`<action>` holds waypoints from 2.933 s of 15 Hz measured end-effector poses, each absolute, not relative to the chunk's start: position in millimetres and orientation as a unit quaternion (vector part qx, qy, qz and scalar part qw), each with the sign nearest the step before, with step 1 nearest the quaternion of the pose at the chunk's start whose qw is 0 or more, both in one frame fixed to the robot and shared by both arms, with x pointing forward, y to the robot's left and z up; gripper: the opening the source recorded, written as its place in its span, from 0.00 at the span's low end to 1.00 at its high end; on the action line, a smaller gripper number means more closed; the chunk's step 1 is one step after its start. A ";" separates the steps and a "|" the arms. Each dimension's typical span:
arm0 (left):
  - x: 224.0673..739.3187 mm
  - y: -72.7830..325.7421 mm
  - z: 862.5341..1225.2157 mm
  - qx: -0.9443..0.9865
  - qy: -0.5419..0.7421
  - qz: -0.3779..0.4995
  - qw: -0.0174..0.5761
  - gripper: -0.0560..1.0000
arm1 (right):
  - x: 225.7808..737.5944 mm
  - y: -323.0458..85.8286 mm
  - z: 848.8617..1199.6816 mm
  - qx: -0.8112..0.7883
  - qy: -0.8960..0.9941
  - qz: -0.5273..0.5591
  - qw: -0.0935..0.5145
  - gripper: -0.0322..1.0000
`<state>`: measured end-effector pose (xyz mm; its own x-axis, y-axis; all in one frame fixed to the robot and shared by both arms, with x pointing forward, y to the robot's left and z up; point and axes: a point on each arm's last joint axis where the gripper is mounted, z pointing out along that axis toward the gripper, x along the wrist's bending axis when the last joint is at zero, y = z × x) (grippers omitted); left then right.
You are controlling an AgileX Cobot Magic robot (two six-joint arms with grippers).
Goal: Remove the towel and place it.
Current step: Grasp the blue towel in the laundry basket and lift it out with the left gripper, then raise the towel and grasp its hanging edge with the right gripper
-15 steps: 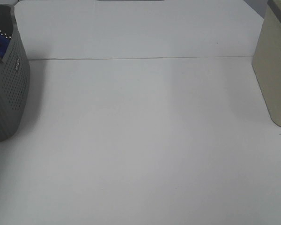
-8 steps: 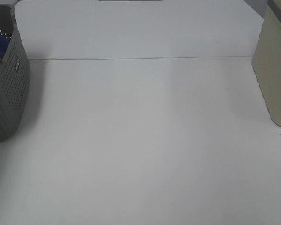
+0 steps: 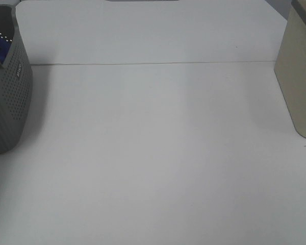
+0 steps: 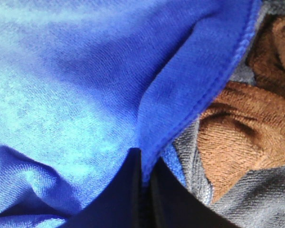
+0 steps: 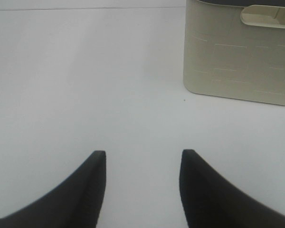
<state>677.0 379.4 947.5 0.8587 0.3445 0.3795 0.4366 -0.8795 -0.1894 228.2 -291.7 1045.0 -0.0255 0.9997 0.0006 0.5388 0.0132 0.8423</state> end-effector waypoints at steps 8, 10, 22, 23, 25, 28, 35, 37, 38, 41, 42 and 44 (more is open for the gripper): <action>668.8 377.3 995.1 -0.933 -0.260 -0.220 0.113 0.05 | 228.2 -291.7 1045.0 0.612 0.628 0.344 0.335 0.51; 658.5 368.4 1037.2 -0.914 -0.300 -0.265 0.071 0.05 | 228.2 -291.7 1045.0 0.612 0.628 0.344 0.335 0.51; 555.3 304.2 1250.0 -0.764 -0.198 -0.608 -0.083 0.05 | 228.2 -291.6 1045.1 0.612 0.628 0.344 0.335 0.51; 552.0 298.7 1255.7 -0.756 -0.186 -0.621 -0.092 0.05 | 228.2 -291.6 1045.1 0.612 0.628 0.344 0.335 0.51; 540.3 277.4 1274.2 -0.729 -0.148 -0.656 -0.126 0.05 | 228.2 -291.6 1045.1 0.612 0.628 0.344 0.335 0.51; 528.3 241.9 1295.6 -0.712 -0.100 -0.672 -0.176 0.05 | 228.2 -291.5 1045.1 0.612 0.628 0.345 0.334 0.51; 518.6 154.4 1285.5 -0.725 0.003 -0.636 -0.266 0.05 | 254.7 -278.8 1053.6 0.593 0.671 0.364 0.257 0.51; 520.2 137.4 1277.5 -0.733 0.020 -0.622 -0.275 0.05 | 276.1 -271.5 1059.7 0.575 0.682 0.393 0.224 0.54; 520.0 133.2 1275.9 -0.734 0.024 -0.619 -0.277 0.05 | 282.3 -269.3 1061.4 0.570 0.683 0.404 0.214 0.58; 513.2 114.8 1272.3 -0.737 0.046 -0.607 -0.293 0.05 | 322.1 -257.4 1066.8 0.508 0.713 0.452 0.172 0.86; 510.8 110.0 1271.6 -0.737 0.052 -0.604 -0.297 0.05 | 334.3 -252.9 1065.6 0.471 0.736 0.460 0.158 0.89; 505.3 102.3 1271.6 -0.737 0.062 -0.599 -0.307 0.05 | 358.4 -241.4 1066.4 0.384 0.756 0.514 0.130 0.90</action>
